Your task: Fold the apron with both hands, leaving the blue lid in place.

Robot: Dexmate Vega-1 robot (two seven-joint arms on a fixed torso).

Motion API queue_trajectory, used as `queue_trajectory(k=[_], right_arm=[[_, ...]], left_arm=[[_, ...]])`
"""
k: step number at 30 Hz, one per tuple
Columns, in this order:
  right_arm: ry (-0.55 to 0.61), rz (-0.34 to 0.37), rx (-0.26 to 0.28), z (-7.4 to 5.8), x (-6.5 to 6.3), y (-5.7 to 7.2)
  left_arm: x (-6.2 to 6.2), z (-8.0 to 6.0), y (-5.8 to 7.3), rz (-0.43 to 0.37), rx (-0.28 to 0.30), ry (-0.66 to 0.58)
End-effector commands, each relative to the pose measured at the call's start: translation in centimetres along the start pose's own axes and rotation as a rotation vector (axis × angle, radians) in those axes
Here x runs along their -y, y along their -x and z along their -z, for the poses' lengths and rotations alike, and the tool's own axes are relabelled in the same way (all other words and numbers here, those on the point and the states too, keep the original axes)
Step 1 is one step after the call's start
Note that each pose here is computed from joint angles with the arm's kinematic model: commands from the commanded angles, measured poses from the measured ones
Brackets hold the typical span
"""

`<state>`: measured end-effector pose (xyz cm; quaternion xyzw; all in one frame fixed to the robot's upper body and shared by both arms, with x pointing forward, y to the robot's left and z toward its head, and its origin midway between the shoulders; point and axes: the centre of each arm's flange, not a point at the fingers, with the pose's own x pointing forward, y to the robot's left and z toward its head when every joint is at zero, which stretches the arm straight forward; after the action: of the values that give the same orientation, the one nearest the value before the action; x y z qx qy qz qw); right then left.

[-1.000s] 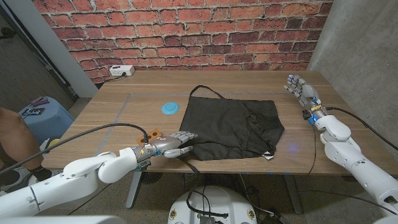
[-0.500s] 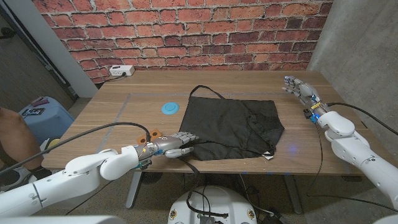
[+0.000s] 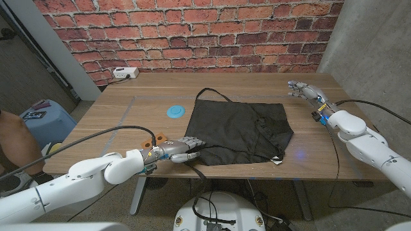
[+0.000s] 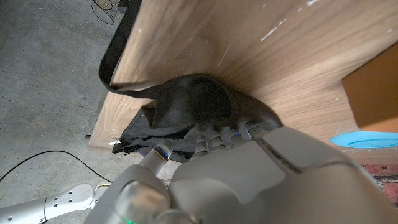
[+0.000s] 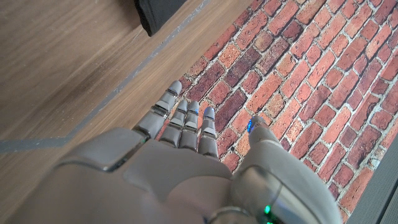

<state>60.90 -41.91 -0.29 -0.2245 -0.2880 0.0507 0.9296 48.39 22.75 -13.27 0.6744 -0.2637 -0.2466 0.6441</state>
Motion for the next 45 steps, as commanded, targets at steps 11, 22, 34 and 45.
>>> queue_trajectory(k=[11,22,34,45], right_arm=[[0.070,-0.064,-0.049,-0.3,-0.7,-0.5],[0.205,-0.105,-0.111,-1.4,-0.9,-0.5],[0.324,-0.134,-0.148,-2.5,-0.9,-1.6],[0.473,-0.139,-0.181,-3.2,-0.8,-2.7]], left_arm=[[-0.1,0.1,-0.6,0.020,-0.008,0.012],[-0.2,0.2,-0.8,0.034,-0.005,0.011],[-0.3,0.2,-1.0,0.033,0.004,0.005],[-0.2,0.2,-1.1,0.037,0.011,0.004]])
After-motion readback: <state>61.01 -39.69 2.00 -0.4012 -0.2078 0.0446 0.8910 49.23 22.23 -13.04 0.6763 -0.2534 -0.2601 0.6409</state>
